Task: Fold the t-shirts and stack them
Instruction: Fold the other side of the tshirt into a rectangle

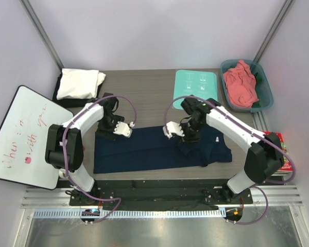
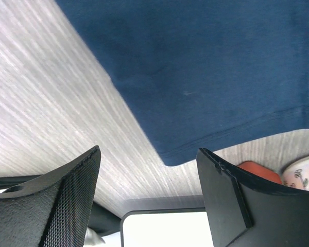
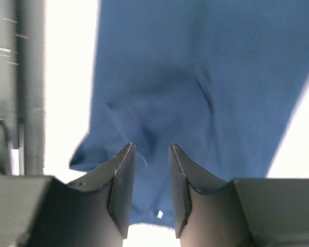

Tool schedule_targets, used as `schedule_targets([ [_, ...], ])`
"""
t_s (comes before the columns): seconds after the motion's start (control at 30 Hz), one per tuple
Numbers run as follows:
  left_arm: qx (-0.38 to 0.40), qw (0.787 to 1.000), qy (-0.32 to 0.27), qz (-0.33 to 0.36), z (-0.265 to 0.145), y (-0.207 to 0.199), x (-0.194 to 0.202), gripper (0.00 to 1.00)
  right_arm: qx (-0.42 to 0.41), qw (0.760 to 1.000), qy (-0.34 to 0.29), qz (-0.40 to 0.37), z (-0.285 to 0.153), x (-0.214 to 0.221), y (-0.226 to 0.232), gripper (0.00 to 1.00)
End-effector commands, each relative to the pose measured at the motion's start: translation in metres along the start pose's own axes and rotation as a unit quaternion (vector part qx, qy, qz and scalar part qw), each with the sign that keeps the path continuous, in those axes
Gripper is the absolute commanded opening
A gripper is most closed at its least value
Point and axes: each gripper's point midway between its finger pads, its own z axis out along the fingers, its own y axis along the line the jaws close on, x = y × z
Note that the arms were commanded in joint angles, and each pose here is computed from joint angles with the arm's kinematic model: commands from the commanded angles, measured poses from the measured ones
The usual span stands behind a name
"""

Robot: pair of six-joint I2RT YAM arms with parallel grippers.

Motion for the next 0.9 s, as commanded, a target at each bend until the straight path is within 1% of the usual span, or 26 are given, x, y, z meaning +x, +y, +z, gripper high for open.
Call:
schedule_targets([
  [0.0, -0.026, 1.0, -0.002, -0.003, -0.008, 0.021, 0.001, 0.76, 0.086, 0.992, 0.035, 0.081, -0.016, 0.047, -0.012, 0.38],
  [0.03, -0.028, 1.0, 0.0, -0.003, -0.009, 0.023, 0.002, 0.76, 0.082, 0.992, 0.042, 0.084, -0.013, 0.055, -0.008, 0.38],
  [0.07, -0.027, 1.0, 0.001, -0.003, -0.008, 0.023, 0.002, 0.76, 0.066, 0.992, 0.055, 0.096, -0.002, 0.067, 0.005, 0.37],
  [0.1, -0.029, 1.0, 0.002, -0.002, -0.008, 0.024, 0.003, 0.76, 0.071, 0.99, 0.063, 0.101, 0.001, 0.074, 0.008, 0.36],
  [0.13, -0.032, 0.999, 0.003, -0.003, -0.007, 0.026, 0.003, 0.76, 0.091, 0.989, 0.058, 0.104, 0.005, 0.075, 0.0, 0.34],
  [0.17, -0.032, 0.999, 0.003, -0.001, -0.007, 0.027, 0.003, 0.76, 0.087, 0.989, 0.061, 0.106, 0.012, 0.08, 0.005, 0.32],
  [0.2, -0.033, 0.999, 0.002, -0.006, -0.007, 0.027, 0.003, 0.76, 0.085, 0.989, 0.053, 0.106, 0.016, 0.078, 0.004, 0.27],
  [0.3, -0.03, 0.999, 0.0, -0.012, -0.006, 0.025, 0.001, 0.76, 0.092, 0.988, 0.039, 0.116, 0.02, 0.072, -0.011, 0.16],
  [0.4, -0.026, 1.0, 0.002, -0.012, -0.005, 0.022, 0.002, 0.76, 0.083, 0.989, 0.024, 0.118, 0.025, 0.065, -0.02, 0.11],
  [0.6, -0.023, 1.0, 0.001, -0.014, -0.004, 0.017, 0.001, 0.75, 0.056, 0.994, 0.018, 0.091, 0.026, 0.045, -0.014, 0.1],
  [0.87, -0.018, 1.0, 0.003, -0.008, -0.006, 0.011, 0.001, 0.75, -0.037, 0.997, 0.007, 0.07, 0.022, 0.015, 0.023, 0.11],
])
